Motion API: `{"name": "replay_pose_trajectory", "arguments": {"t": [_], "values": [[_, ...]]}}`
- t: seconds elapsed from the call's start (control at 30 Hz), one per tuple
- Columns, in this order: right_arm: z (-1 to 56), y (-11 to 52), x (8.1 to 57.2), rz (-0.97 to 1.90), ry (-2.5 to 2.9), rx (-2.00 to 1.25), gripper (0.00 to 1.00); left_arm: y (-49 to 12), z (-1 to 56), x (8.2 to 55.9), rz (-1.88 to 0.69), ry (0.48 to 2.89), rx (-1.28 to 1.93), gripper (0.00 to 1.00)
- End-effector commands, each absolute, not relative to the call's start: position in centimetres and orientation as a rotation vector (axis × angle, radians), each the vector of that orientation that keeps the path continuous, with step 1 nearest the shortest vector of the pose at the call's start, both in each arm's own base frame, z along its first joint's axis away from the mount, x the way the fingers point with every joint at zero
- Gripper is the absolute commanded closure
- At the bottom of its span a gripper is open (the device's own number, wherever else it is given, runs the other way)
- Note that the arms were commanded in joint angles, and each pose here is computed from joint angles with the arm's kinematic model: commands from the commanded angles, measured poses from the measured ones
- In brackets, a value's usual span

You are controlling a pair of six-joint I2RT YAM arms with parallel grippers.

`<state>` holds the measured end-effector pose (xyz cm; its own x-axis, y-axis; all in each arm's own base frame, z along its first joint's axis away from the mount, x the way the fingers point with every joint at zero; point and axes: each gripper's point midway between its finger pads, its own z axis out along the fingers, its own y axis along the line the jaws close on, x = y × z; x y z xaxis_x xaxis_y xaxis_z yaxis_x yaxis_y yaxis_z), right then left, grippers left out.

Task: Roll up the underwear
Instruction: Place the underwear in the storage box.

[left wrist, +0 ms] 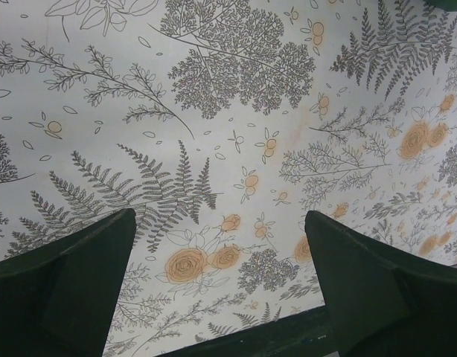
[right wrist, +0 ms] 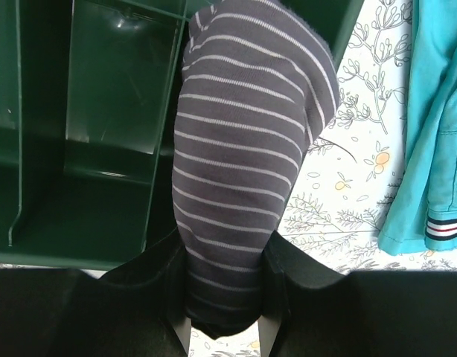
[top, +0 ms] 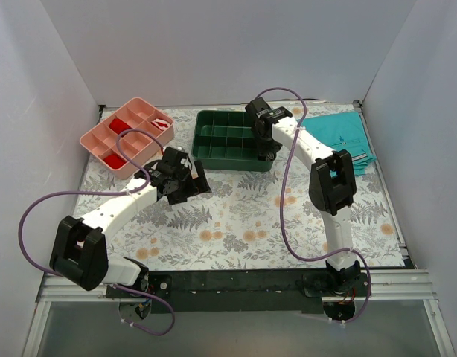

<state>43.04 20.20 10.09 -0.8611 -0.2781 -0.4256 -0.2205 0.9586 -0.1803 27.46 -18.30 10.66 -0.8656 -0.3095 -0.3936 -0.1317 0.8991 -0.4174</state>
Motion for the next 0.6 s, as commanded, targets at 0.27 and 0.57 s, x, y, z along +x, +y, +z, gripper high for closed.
{"name": "replay_pose_trajectory", "arguments": {"t": [0.27,0.57], "values": [[8.6,21.0,43.6,-0.120,2.623,-0.261,0.99,-17.7,10.5,27.4,-0.516,2.598,-0.325,0.02],[6.5,20.7,43.3,-0.111,2.603,-0.182,0.99,-17.5,10.3,27.4,-0.501,2.603,-0.333,0.02]]}}
